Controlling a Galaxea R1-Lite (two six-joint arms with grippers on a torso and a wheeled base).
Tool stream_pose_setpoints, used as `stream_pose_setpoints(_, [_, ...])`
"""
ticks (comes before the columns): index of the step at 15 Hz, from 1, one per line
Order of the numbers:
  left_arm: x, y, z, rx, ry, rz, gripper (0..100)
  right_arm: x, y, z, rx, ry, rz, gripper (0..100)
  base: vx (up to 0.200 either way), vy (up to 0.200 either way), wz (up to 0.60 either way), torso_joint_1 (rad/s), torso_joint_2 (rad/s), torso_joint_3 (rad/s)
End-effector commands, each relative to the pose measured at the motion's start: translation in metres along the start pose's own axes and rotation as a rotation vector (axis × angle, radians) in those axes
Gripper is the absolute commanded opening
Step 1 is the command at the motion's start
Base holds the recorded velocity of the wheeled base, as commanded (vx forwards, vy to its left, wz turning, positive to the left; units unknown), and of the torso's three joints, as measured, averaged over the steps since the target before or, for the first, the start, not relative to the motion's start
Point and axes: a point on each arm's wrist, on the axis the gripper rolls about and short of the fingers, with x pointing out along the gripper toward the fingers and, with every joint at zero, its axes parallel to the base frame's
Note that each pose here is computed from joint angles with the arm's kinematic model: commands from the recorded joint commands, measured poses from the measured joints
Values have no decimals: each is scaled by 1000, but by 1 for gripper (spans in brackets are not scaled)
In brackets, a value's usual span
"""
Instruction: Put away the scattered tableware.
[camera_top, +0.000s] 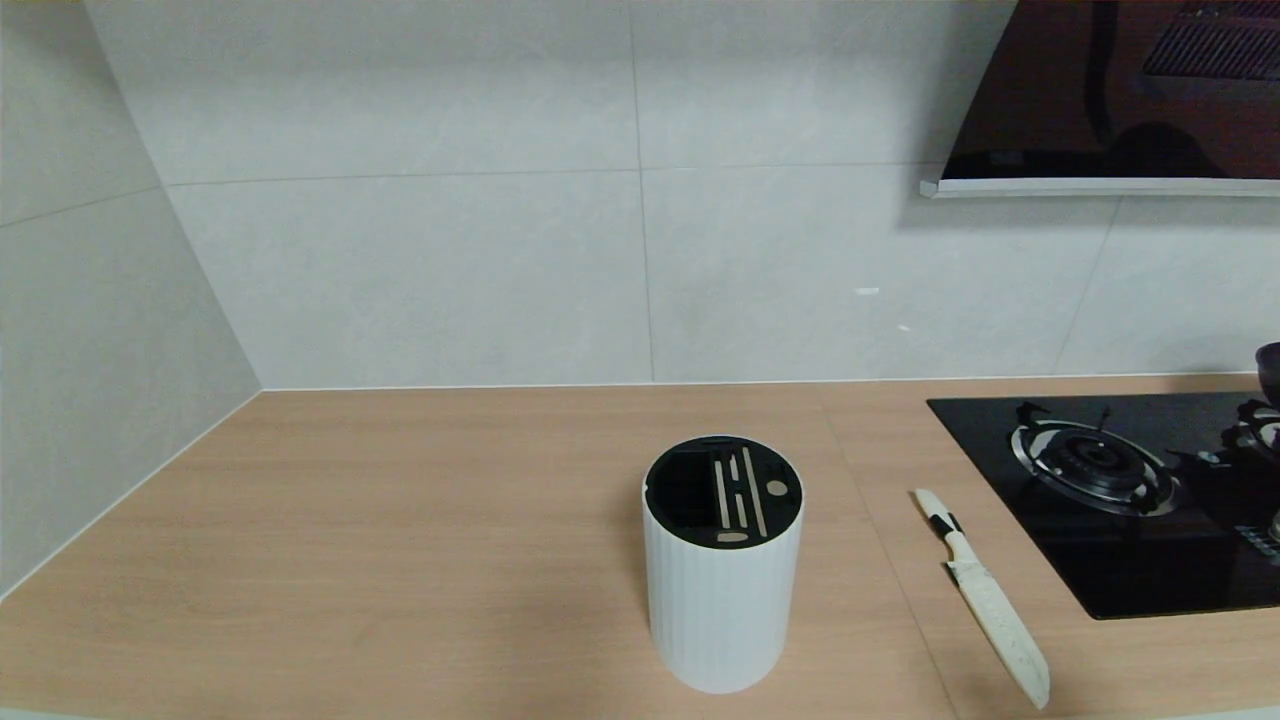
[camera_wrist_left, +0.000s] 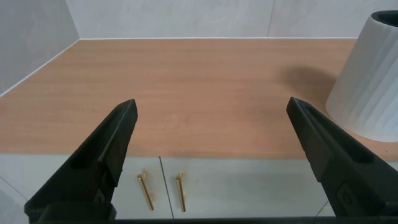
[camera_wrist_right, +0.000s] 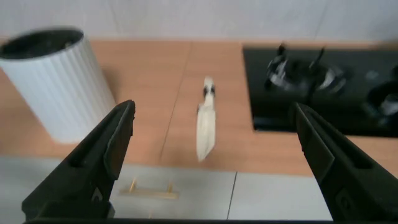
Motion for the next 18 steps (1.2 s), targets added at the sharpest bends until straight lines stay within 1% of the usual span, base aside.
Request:
stream_pose_setpoints(1, [0, 0, 0, 0, 2, -1, 100, 53, -3, 17, 19, 241, 20, 100, 0, 0, 0, 0, 0, 0])
stream_pose_setpoints(2, [0, 0, 0, 0, 2, -1, 100, 67, -3, 21, 13, 259, 39, 100, 0, 0, 0, 0, 0, 0])
stream_pose_setpoints(4, [0, 0, 0, 0, 2, -1, 100, 95, 3, 25, -5, 320, 83, 100, 0, 0, 0, 0, 0, 0])
stream_pose_setpoints(6, [0, 0, 0, 0, 2, -1, 100, 132, 8, 23, -23, 413, 81, 100, 0, 0, 0, 0, 0, 0])
stream_pose_setpoints(7, [0, 0, 0, 0, 2, -1, 100, 150, 9, 20, -24, 431, 80, 100, 0, 0, 0, 0, 0, 0])
stream_pose_setpoints(11, [0, 0, 0, 0, 2, -1, 100, 201, 10, 0, -26, 452, 74, 100, 0, 0, 0, 0, 0, 0])
stream_pose_setpoints(15, [0, 0, 0, 0, 2, -1, 100, 233, 11, -16, -35, 478, 56, 100, 0, 0, 0, 0, 0, 0])
stream_pose_setpoints(18, [0, 0, 0, 0, 2, -1, 100, 248, 13, -30, -38, 521, 56, 100, 0, 0, 0, 0, 0, 0])
